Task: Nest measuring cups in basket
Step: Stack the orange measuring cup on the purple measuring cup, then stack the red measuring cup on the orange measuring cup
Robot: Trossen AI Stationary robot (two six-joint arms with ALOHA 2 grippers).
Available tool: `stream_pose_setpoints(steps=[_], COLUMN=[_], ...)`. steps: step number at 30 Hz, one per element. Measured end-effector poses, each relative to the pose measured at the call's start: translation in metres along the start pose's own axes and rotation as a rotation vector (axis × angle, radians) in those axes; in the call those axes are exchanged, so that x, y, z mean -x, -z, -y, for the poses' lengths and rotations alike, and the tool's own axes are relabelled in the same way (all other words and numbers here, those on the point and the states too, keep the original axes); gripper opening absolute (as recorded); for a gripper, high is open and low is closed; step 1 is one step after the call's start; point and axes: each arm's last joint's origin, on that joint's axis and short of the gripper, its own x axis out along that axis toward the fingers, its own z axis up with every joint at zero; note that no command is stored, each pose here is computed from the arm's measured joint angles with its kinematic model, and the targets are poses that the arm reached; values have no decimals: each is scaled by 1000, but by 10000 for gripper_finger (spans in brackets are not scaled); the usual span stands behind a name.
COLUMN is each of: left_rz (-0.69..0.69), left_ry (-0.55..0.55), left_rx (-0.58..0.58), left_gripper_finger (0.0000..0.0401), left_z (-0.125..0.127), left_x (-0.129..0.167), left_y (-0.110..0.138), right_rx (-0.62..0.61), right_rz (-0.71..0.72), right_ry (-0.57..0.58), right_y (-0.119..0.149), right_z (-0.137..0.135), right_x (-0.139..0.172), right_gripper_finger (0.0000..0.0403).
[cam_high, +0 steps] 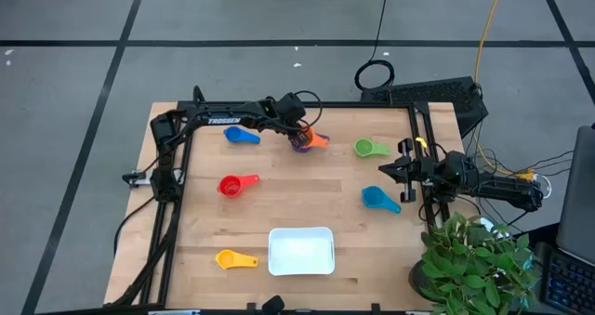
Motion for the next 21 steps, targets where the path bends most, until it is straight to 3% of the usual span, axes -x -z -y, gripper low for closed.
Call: stream_pose_setpoints(steps=[9,15,21], left_rz=[-14,-45,-171], left_ry=[1,28,40], left_rx=[-45,-133,-214], left_gripper_finger=[157,168,146], left_z=[0,6,20], left_x=[10,80,145], left_y=[-2,-12,24], right_rx=[0,0,0], right_rz=[0,0,0], right_ry=[0,0,0], right_y=[0,0,0], right_z=[0,0,0], right_x=[0,0,0], right_gripper_finger=[0,0,0])
